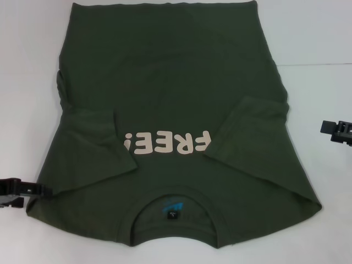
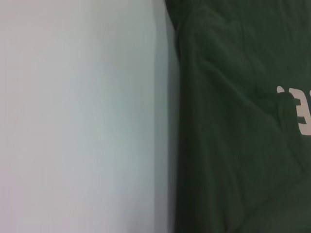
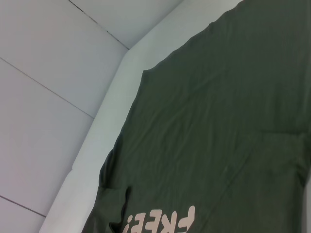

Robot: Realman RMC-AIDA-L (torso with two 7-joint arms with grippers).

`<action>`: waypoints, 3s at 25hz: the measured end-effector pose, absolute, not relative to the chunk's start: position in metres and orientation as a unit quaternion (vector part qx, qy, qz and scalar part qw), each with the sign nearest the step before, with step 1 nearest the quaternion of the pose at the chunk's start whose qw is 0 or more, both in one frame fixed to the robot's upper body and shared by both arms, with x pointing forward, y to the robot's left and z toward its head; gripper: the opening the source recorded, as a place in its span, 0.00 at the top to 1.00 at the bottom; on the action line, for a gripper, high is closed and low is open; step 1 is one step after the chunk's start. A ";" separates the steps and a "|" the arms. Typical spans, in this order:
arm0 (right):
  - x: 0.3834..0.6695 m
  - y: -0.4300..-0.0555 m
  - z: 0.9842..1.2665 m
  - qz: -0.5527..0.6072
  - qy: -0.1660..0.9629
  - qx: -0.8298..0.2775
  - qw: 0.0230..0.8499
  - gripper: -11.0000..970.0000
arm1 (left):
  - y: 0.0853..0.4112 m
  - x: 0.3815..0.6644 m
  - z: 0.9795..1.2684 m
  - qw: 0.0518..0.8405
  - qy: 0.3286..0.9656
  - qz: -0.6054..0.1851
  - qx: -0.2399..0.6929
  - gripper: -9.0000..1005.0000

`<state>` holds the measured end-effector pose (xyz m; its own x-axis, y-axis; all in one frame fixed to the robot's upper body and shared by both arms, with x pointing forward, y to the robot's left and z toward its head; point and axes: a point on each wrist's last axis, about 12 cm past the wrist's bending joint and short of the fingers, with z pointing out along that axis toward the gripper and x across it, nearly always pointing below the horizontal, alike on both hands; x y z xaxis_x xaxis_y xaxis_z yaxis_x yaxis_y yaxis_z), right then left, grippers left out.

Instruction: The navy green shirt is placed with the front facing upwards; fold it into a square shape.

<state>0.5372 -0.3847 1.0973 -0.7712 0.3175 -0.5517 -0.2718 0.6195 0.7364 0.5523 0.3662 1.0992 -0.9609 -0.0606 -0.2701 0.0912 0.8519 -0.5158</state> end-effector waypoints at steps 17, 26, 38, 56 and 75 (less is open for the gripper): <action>0.539 -0.382 1.096 0.433 0.837 0.009 0.334 0.16 | 0.352 0.555 1.094 0.122 0.950 -0.288 0.015 0.13; 0.538 -0.383 1.096 0.432 0.838 0.010 0.333 0.16 | 0.346 0.558 1.094 0.116 0.947 -0.299 0.015 0.13; 0.538 -0.382 1.095 0.431 0.840 0.010 0.331 0.16 | 0.336 0.564 1.094 0.111 0.946 -0.304 0.022 0.13; 0.537 -0.383 1.095 0.433 0.838 0.012 0.332 0.16 | 0.326 0.569 1.093 0.110 0.952 -0.283 0.048 0.50; 0.560 -0.391 1.138 0.399 0.879 0.003 0.260 0.16 | 0.328 0.572 1.095 0.122 0.951 -0.279 0.049 0.91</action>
